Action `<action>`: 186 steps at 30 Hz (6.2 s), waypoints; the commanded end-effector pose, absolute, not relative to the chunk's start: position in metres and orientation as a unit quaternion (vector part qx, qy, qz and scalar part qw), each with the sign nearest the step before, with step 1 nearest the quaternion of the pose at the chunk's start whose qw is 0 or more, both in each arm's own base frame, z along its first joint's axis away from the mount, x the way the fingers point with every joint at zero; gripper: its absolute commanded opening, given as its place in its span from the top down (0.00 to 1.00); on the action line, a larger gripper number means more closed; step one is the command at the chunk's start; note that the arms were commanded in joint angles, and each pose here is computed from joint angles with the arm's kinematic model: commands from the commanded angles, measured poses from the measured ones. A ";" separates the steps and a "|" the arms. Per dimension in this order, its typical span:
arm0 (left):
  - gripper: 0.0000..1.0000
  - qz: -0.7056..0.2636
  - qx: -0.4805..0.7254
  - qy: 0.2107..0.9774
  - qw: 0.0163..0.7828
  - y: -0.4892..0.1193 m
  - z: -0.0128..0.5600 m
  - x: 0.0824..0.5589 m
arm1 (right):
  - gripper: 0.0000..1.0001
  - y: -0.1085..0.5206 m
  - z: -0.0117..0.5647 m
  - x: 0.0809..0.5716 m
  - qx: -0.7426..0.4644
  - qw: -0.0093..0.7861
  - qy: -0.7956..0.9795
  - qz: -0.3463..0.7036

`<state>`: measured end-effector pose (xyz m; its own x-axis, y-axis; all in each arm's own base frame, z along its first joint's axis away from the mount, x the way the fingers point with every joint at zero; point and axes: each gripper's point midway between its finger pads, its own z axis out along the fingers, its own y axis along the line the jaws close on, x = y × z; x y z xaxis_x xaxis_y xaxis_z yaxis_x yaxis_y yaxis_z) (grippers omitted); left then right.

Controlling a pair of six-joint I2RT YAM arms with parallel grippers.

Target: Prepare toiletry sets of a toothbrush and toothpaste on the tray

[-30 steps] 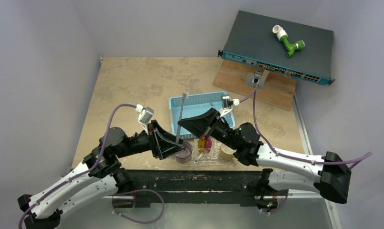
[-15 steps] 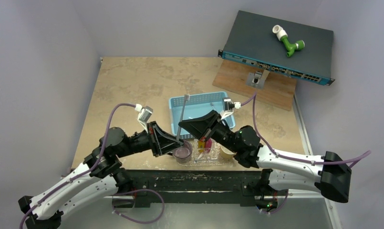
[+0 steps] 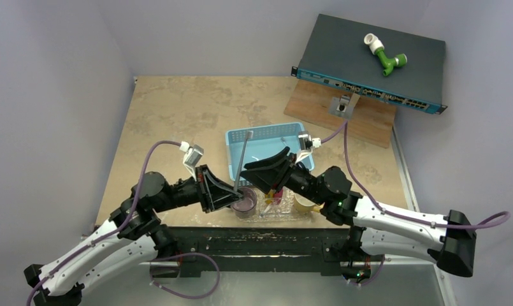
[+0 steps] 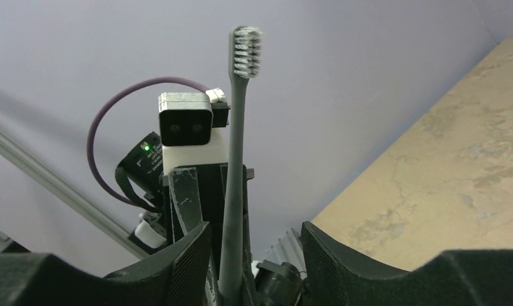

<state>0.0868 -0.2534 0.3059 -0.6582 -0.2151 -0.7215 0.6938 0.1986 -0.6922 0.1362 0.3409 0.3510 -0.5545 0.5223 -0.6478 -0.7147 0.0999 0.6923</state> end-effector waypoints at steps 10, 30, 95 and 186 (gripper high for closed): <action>1.00 -0.601 0.251 0.675 0.346 -0.239 0.302 0.055 | 0.39 0.320 0.371 0.118 -0.232 0.495 0.599 0.585; 1.00 -0.588 0.343 0.670 0.295 -0.213 0.290 0.010 | 0.34 0.305 0.374 0.073 -0.409 0.419 0.552 0.594; 0.34 -0.521 0.343 0.716 0.313 -0.204 0.273 0.028 | 1.00 0.311 0.360 0.070 -0.405 0.364 0.591 0.595; 0.10 -0.438 0.278 0.760 0.392 -0.182 0.257 0.065 | 1.00 0.223 0.227 0.137 -0.156 0.461 0.860 0.155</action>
